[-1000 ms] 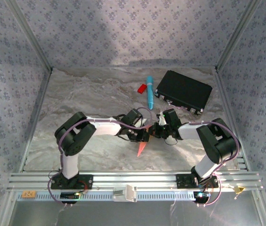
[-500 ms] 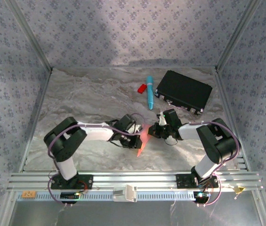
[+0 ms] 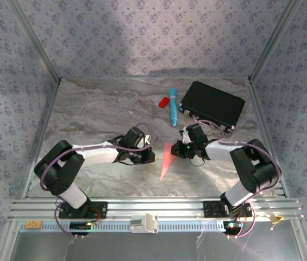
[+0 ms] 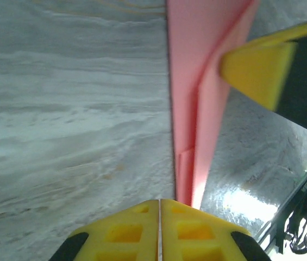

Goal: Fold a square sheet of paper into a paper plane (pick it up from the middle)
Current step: Fold the wing for the fifth time at the center of the table.

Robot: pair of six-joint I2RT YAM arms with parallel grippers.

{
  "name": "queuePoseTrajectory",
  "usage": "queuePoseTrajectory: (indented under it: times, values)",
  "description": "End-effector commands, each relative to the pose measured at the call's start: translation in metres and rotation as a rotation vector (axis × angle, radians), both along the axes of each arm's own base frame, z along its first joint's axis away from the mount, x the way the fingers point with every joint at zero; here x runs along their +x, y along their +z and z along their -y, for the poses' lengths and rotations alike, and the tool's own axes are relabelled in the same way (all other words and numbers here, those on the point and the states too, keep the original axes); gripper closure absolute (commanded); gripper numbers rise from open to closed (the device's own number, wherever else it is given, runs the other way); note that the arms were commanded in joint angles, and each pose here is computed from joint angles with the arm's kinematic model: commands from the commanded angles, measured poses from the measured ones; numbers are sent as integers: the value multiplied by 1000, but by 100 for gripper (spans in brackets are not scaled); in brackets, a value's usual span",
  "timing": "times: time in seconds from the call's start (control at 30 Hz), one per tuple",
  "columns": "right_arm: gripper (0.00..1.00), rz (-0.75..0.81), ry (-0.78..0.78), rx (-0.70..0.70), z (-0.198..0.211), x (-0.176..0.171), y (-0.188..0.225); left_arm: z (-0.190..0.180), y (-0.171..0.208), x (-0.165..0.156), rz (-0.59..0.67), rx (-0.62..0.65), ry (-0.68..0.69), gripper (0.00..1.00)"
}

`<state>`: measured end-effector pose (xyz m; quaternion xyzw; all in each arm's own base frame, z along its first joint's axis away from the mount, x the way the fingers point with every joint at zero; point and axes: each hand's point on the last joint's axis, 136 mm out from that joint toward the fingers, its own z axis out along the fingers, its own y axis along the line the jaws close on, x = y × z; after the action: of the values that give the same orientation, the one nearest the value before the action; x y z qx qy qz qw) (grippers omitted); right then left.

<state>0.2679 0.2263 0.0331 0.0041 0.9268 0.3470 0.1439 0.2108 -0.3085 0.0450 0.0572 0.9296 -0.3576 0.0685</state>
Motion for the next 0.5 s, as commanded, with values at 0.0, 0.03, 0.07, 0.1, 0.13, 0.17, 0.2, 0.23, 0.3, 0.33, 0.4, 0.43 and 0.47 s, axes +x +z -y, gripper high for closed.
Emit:
queuePoseTrajectory:
  times: [0.0, 0.03, 0.07, 0.1, 0.13, 0.17, 0.2, 0.23, 0.3, 0.33, 0.4, 0.43, 0.47]
  values:
    - [90, 40, -30, -80, 15, -2, 8, 2, 0, 6, -21, -39, 43, 87]
    - [90, 36, -61, -81, 19, -3, 9, 3, -1, 6, -25, -46, 52, 84]
    - [90, 34, -77, -85, 23, -6, 10, 3, -2, 6, -26, -53, 58, 82]
    - [90, 32, -96, -90, 27, -8, 10, 4, -2, 6, -27, -60, 63, 81]
    - [89, 32, -118, -88, 30, -10, 11, 4, -3, 6, -31, -61, 65, 80]
    - [89, 31, -135, -85, 33, -12, 11, 5, -4, 6, -36, -63, 61, 79]
    - [88, 27, -155, -80, 35, -15, 11, 6, -4, 5, -43, -65, 53, 78]
    - [87, 28, -177, -78, 39, -16, 12, 7, -5, 5, -47, -68, 46, 78]
    - [86, 32, -217, -85, 46, -18, 11, 10, -5, 4, -59, -76, 33, 78]
    - [86, 29, -238, -86, 50, -20, 9, 12, -6, 3, -66, -79, 25, 78]
    - [85, 21, -255, -71, 52, -22, 7, 15, -10, 2, -82, -79, 17, 78]
    - [85, 14, -260, -69, 53, -24, 6, 16, -10, 2, -87, -82, 14, 78]
    - [85, 6, -260, -68, 53, -25, 5, 18, -11, 1, -95, -84, 9, 78]
